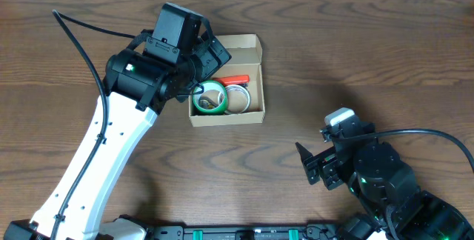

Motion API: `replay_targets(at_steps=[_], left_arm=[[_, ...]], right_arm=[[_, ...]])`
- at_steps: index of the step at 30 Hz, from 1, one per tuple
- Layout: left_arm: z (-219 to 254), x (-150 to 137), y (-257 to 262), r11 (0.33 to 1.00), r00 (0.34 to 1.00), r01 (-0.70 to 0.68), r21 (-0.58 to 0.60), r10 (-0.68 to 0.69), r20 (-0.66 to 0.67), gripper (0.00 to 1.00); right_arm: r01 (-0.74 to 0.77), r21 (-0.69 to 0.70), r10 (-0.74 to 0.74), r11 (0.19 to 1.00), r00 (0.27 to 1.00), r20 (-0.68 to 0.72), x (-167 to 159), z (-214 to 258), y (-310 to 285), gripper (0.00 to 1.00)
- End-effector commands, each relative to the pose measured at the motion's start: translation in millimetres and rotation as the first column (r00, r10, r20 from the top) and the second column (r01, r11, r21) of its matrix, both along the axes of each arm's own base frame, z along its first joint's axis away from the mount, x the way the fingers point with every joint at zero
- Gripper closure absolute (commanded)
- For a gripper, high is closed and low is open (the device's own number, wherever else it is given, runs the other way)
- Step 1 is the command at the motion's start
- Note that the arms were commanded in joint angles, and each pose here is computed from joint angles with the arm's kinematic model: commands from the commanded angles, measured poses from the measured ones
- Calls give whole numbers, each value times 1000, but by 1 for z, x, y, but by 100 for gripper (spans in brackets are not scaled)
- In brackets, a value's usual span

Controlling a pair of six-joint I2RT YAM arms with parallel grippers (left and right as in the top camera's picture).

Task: Pack container
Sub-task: 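Release the green tape in the box and raise the left gripper, then move both grippers to the box's lid flaps at the back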

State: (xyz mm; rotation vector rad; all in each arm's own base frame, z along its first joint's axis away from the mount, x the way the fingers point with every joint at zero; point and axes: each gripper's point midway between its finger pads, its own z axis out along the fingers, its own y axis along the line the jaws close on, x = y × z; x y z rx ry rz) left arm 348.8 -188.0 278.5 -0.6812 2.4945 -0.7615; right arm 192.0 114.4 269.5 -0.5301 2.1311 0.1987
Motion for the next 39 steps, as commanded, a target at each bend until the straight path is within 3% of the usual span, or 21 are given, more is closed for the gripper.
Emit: replay_targets(at_steps=[1,7,15,20,27,36,39], left_arm=[[0,3,4,1000,1000,-8,22,8,9,4],[-3,1,7,999,1000,11,53,-11,11,5],[-12,-6,22,993,999,35,111,-32,-30,5],[-15,-10,23,992,998,39,117,-33,-48,5],[-12,-4,30,982,995,96,165,-96,-7,4],[14,41,106,996,994,-84,23,82,74,4],[16,62,129,990,985,-136,-27,138,104,4]], right_arm=[[11,13,-11,1000,1000,5,2,2,0,1],[44,26,-46,999,994,102,15,22,-1,1],[-75,186,43,980,984,174,9,68,23,1],[-10,243,-47,970,973,228,17,94,13,1],[84,253,-136,964,971,195,60,96,15,1],[190,291,-203,937,979,13,138,88,1,1],[248,329,-225,911,968,-108,166,62,-6,24]])
